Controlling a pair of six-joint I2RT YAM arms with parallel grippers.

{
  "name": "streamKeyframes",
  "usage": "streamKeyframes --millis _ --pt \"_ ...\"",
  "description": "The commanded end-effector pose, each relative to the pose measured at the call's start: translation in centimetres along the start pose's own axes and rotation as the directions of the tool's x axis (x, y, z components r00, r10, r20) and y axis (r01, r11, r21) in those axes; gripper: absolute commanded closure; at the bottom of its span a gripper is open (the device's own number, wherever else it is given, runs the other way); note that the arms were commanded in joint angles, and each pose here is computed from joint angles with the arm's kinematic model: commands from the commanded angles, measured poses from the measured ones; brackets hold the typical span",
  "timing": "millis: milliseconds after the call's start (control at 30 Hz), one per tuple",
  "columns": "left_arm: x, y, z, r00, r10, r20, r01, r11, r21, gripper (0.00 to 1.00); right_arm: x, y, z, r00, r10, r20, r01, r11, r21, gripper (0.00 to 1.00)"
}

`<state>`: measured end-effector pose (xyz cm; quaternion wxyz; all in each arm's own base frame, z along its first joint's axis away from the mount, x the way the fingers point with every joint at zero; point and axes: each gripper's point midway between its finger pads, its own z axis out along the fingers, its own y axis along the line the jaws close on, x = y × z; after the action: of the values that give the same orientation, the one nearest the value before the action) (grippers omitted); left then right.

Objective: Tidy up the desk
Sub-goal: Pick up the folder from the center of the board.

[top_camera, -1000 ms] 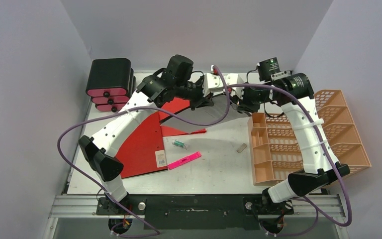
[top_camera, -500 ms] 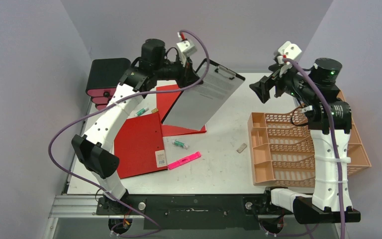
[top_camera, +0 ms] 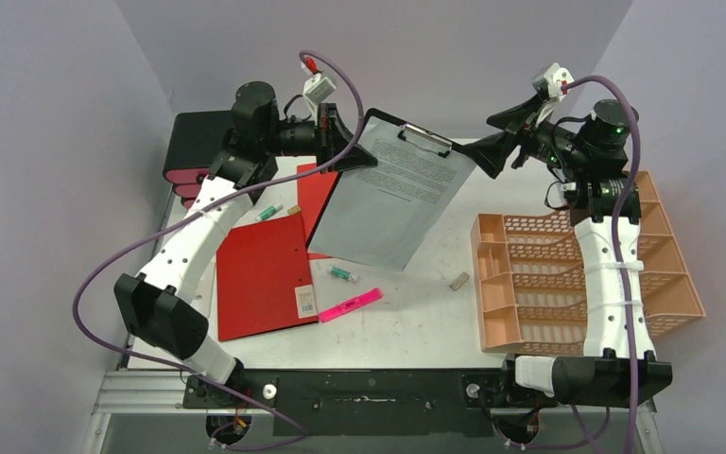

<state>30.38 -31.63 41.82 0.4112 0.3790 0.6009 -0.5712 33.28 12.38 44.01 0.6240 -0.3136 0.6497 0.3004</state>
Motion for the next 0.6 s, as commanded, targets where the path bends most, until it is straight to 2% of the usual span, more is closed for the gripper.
streamKeyframes --millis 0,267,567 --pt "-3.4 -5.0 -1.7 0.989 0.12 0.09 -0.13 0.985 0.113 1.0 -3.7 3.0 -0.4 0.987 -0.129 0.096 0.144 0.973 -0.181 0.09" --pt "-3.6 -5.1 -2.3 0.987 0.096 0.127 -0.114 0.983 0.142 1.0 -3.4 6.1 -1.4 0.986 -0.126 0.111 0.157 0.927 -0.341 0.05" --pt "-2.8 -4.2 -1.8 0.99 0.076 0.123 -0.092 0.987 0.13 1.0 -5.9 6.6 0.2 0.988 0.001 0.156 0.07 0.892 -0.447 0.03"
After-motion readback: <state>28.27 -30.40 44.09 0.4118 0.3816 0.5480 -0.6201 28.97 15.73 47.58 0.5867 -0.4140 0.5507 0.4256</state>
